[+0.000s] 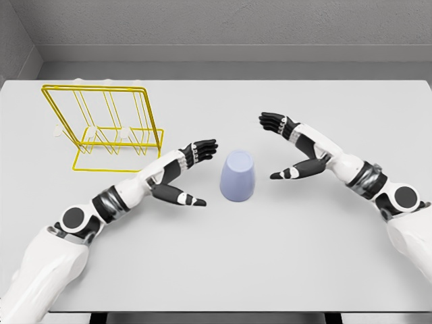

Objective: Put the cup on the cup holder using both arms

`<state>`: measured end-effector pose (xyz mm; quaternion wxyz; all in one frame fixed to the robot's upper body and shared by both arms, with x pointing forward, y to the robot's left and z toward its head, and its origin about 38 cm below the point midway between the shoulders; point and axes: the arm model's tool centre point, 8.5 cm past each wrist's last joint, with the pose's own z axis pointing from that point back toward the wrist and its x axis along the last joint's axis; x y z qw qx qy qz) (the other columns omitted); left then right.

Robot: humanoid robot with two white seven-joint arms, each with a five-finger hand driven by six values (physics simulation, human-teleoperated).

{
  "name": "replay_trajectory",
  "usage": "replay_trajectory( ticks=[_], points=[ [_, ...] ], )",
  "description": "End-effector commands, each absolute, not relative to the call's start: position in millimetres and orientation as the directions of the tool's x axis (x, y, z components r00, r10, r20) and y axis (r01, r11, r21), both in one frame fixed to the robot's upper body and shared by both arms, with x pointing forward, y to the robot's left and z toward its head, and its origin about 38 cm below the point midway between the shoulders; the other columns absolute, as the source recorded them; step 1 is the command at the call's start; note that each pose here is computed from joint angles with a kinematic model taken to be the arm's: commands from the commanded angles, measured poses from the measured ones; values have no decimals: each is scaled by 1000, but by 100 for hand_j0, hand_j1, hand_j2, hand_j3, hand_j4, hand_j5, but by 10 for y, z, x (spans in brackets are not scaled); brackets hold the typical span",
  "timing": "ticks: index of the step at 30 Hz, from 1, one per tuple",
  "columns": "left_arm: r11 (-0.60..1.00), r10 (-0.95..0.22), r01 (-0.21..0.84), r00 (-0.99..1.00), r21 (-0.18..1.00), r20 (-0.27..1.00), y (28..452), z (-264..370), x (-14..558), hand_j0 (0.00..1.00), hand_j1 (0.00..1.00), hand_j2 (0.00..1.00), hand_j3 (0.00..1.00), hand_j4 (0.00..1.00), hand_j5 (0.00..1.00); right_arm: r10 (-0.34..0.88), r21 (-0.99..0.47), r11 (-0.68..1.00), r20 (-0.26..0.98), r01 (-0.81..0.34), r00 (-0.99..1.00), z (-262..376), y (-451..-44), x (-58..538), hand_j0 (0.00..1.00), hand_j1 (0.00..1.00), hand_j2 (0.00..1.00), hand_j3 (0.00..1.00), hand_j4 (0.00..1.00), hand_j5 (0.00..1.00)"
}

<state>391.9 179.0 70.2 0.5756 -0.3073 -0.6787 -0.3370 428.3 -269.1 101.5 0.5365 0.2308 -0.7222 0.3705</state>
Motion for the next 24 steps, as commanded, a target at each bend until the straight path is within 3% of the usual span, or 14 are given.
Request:
replay_trajectory(
  ticks=[1, 4, 11, 16, 18, 19, 22, 24],
  points=[
    [598, 55, 799, -119, 62, 991, 1711, 614, 3932, 100, 100, 100, 100, 100, 100, 66, -286, 625, 946, -726, -316, 1022, -2730, 4286, 100, 100, 100, 100, 100, 100],
    [589, 40, 803, -139, 89, 990, 1634, 653, 3987, 100, 100, 100, 100, 100, 100, 66, -309, 630, 935, -712, -348, 1162, -2755, 4370, 100, 100, 100, 100, 100, 100],
    [586, 40, 806, -128, 80, 991, 1539, 597, 3987, 100, 100, 100, 100, 100, 100, 238, -503, 612, 854, -611, -463, 1881, -3480, 4550, 100, 100, 100, 100, 100, 100],
    [590, 30, 803, -127, 85, 991, 1565, 594, 4028, 100, 100, 100, 100, 100, 100, 252, -542, 567, 831, -620, -495, 2024, -3361, 4636, 100, 100, 100, 100, 100, 100],
    [591, 29, 802, -127, 86, 991, 1576, 596, 4031, 100, 100, 100, 100, 100, 100, 429, -680, 393, 731, -619, -531, 1893, -3322, 4619, 100, 100, 100, 100, 100, 100],
    [591, 29, 802, -127, 86, 991, 1576, 596, 4031, 100, 100, 100, 100, 100, 100, 539, -762, 355, 640, -541, -548, 1879, -3422, 4648, 100, 100, 100, 100, 100, 100],
    [594, 24, 800, -120, 82, 992, 1588, 574, 4037, 100, 100, 100, 100, 100, 100, 679, -894, 350, 449, -281, -581, 2051, -3594, 4752, 100, 100, 100, 100, 100, 100],
    [595, 25, 800, -119, 81, 993, 1585, 571, 4041, 100, 100, 100, 100, 100, 100, 698, -913, 327, 407, -244, -590, 2143, -3628, 4779, 100, 100, 100, 100, 100, 100]
  ],
)
